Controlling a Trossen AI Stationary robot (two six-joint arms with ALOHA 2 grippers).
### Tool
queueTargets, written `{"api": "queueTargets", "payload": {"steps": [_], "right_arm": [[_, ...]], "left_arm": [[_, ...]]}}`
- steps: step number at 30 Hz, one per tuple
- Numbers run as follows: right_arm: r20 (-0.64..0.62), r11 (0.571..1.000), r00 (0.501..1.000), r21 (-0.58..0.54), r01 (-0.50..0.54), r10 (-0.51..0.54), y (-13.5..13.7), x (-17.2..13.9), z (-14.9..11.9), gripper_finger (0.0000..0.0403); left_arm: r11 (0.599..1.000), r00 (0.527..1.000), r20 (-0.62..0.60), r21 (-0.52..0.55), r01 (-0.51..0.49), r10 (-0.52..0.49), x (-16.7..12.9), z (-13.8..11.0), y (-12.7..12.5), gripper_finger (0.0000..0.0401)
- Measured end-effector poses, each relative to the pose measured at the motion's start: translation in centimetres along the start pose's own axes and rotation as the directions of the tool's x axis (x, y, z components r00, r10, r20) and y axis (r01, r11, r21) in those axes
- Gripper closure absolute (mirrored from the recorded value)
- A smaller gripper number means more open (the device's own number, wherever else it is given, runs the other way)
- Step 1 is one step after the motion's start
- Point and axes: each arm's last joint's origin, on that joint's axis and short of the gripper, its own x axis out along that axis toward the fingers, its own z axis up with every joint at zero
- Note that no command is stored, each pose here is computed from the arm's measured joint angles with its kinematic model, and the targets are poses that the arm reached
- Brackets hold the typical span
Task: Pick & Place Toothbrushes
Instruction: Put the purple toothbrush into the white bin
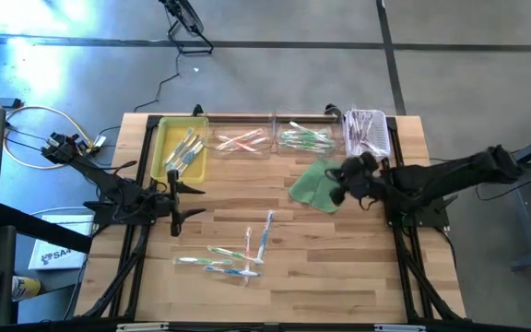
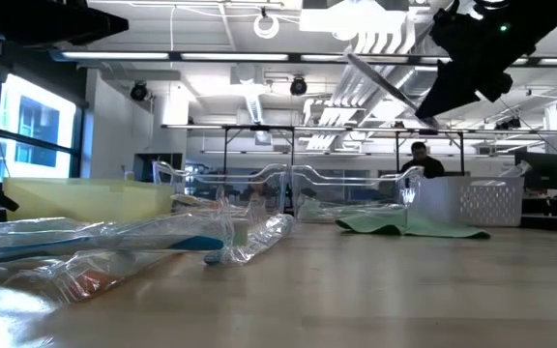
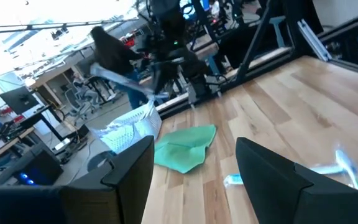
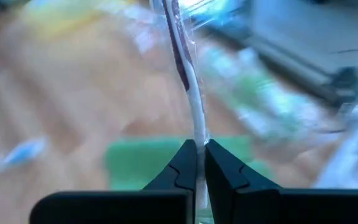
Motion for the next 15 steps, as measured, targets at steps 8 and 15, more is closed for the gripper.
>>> {"api": "queueTargets", "payload": {"steps": [8, 15], "right_arm": [[0.053, 0.951, 0.975, 0.234, 0.2, -0.218, -2.5, 1.5, 1.4, 0.0395], [0.034, 0.888, 0.939, 0.336, 0.313, -0.343, -4.8, 2.7, 2.2, 0.0395]], "left_arm": [[0.999, 1.0, 0.006, -0.032, -0.003, 0.003, 0.0, 0.1, 0.0, 0.0181], [1.0, 1.0, 0.004, -0.019, -0.006, 0.006, 0.0, 0.1, 0.0, 0.0181]]}}
